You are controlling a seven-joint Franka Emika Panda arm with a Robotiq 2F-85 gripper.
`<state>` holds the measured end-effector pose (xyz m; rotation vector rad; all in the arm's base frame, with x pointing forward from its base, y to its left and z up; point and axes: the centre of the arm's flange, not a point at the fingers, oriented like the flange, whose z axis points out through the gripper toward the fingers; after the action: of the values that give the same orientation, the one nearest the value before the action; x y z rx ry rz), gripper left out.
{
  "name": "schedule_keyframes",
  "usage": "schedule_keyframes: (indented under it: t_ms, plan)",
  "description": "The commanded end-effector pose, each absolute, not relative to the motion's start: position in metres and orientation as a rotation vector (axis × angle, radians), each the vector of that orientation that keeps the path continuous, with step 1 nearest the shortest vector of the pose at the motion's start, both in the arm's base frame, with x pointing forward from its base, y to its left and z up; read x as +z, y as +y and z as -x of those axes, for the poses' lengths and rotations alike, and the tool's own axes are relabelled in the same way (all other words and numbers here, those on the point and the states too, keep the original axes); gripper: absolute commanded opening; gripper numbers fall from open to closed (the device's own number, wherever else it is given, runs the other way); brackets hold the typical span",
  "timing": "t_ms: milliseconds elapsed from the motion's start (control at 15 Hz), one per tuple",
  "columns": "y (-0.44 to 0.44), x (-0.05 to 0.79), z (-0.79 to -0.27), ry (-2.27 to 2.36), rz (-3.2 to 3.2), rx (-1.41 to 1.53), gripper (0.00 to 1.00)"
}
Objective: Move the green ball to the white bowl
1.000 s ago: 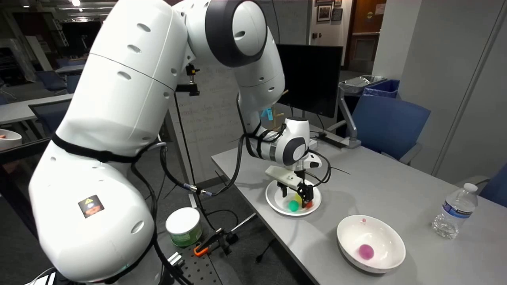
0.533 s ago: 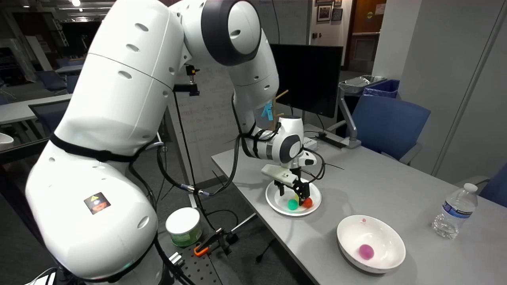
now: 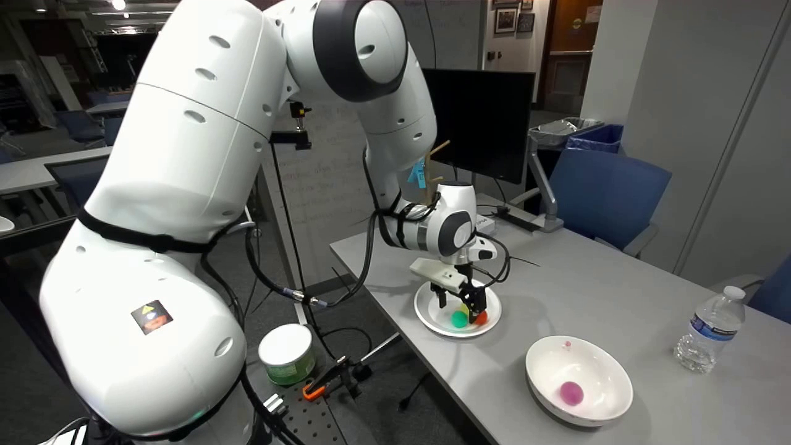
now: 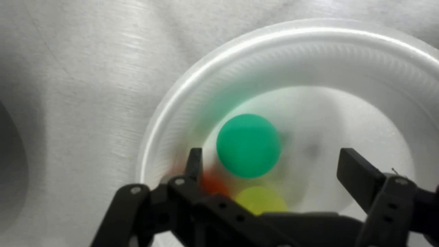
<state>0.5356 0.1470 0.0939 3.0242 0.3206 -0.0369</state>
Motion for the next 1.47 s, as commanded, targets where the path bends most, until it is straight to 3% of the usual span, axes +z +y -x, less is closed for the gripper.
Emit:
schedule_keyframes:
  t_ms: [0,600,733,1133,1200,1400]
  plan:
    - [0.142,0.102,-0.533,0.301,-2.996,-0.046,1.00]
    - [0.138,0.098,-0.519,0.307,-3.001,-0.098,1.00]
    - [0.138,0.097,-0.518,0.307,-3.000,-0.101,0.74]
    - [0.139,0.098,-0.516,0.319,-2.996,-0.099,0.27]
    - [0.139,0.099,-0.516,0.321,-2.996,-0.098,0.20]
    - [0.141,0.105,-0.516,0.330,-2.994,-0.100,0.18]
